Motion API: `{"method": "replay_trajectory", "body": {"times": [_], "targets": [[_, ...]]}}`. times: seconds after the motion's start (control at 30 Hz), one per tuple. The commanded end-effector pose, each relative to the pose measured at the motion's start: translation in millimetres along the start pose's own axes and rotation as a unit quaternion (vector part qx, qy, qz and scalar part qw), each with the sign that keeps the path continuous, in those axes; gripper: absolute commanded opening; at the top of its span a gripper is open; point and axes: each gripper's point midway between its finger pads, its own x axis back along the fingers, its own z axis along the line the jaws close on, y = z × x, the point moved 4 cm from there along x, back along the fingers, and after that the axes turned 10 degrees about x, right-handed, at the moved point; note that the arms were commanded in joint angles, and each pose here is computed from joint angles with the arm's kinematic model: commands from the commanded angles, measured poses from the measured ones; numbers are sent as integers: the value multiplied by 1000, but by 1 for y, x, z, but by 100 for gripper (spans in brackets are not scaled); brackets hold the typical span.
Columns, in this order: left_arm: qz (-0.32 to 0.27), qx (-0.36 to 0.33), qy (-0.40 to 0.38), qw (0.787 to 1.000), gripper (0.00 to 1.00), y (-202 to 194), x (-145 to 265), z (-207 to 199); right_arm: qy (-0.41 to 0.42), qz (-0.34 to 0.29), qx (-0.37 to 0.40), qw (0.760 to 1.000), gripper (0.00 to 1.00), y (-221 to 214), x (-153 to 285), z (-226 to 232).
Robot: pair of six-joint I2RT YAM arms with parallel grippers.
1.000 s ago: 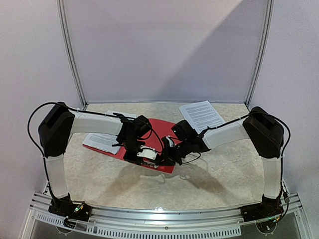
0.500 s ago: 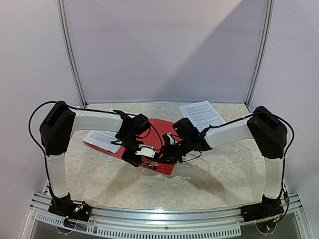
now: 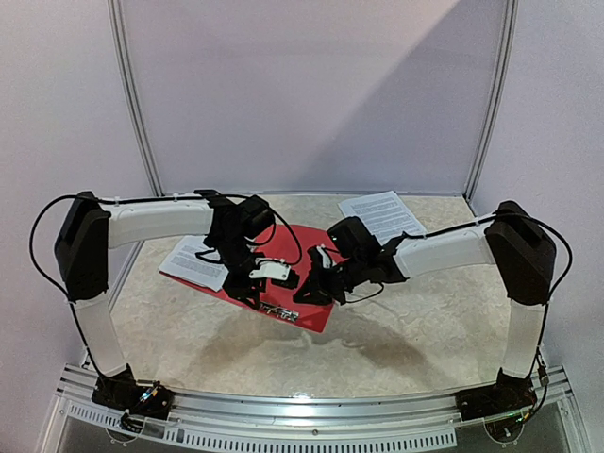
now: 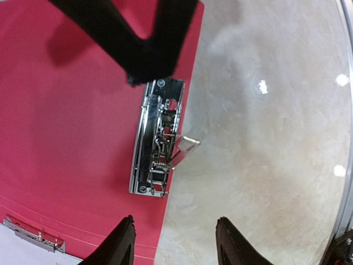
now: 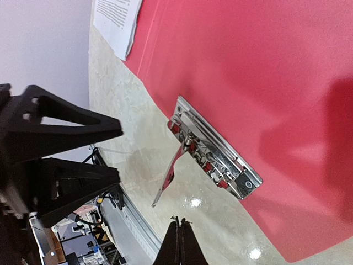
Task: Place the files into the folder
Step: Open the spring clip on the folder.
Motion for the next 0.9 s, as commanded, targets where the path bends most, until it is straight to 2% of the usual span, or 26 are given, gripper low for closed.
{"method": "replay_trajectory", "body": {"times": [0.0,0.17,0.47,0.57,0.73,0.87], "targets": [[1,38,5,999,50,-16,10,2,-10,33,-31,999,1,-16,-30,-10],[-11,84,18,996,50,-33,17,10,14,41,-30,999,0,-9,-53,5],[-31,143,38,989,50,-70,30,20,56,41,5,998,0,35,-82,46],[-36,162,46,985,51,-81,36,24,67,51,-7,996,0,47,-102,44],[-64,173,44,982,51,-80,51,20,83,52,-17,995,0,65,-121,48],[-96,172,27,980,51,-70,63,13,109,36,-6,993,0,85,-114,65]]}}
